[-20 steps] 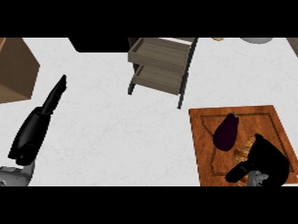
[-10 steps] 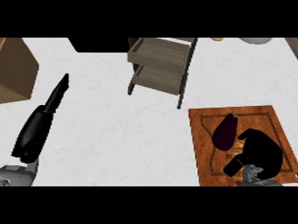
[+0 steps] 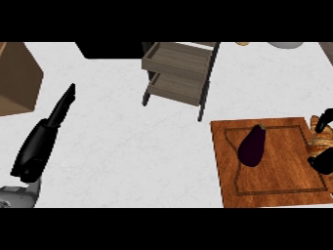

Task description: Pick the croissant from the cutting board and place it in the tiered basket

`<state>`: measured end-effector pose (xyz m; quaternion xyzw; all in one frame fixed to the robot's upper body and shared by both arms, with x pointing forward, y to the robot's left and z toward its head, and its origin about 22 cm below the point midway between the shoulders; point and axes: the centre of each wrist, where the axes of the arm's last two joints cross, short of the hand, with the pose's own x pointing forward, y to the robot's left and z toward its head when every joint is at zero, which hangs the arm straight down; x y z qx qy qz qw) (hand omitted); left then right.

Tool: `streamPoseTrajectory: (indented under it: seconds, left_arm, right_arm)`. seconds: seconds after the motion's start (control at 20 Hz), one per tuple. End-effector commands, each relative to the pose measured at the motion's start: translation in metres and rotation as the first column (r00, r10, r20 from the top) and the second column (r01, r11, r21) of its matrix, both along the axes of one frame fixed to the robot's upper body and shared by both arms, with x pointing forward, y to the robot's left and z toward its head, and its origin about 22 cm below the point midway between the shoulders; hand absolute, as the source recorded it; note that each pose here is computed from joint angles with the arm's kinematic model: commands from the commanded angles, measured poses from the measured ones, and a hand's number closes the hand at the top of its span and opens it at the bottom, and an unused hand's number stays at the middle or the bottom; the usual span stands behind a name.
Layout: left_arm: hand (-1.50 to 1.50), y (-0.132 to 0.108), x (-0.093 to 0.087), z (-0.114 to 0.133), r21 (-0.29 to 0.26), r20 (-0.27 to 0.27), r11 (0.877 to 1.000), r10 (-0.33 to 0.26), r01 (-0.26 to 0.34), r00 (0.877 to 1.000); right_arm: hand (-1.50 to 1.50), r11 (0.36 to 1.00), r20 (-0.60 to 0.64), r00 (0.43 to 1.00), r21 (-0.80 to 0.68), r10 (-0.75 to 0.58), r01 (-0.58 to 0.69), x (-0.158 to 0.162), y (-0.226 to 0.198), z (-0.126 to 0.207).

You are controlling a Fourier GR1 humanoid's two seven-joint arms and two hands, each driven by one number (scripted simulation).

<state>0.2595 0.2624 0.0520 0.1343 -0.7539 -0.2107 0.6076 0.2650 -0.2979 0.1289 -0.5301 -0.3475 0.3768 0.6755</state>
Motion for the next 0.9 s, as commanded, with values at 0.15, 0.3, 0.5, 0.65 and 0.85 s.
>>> streamPoseTrajectory:
  seconds: [0.15,0.3,0.5,0.65,0.85]
  left_arm:
    - [0.0,-0.01,-0.006,0.003,0.002,0.008,1.0,-0.012,0.012,1.0]
    - [0.0,0.004,-0.001,0.003,0.01,0.008,1.0,0.002,-0.002,1.0]
    - [0.0,-0.004,0.0,-0.011,0.001,-0.007,1.0,-0.009,0.009,1.0]
    - [0.0,-0.006,0.007,0.015,0.001,0.006,1.0,-0.012,0.012,1.0]
    - [0.0,-0.012,-0.001,0.0,-0.01,0.009,1.0,-0.025,0.026,1.0]
  right_arm:
    - [1.5,0.986,0.15,0.974,-0.003,0.167,-0.169,0.012,-0.078,0.114]
    - [1.5,0.977,0.241,0.953,0.065,0.183,-0.204,0.005,-0.092,0.166]
    - [1.5,0.923,0.384,0.906,0.255,0.176,-0.287,0.008,-0.09,0.192]
    - [1.5,0.902,0.414,0.876,0.232,0.246,-0.363,-0.003,-0.079,0.223]
    - [1.5,0.885,0.485,0.814,0.154,0.321,-0.44,-0.009,-0.07,0.285]
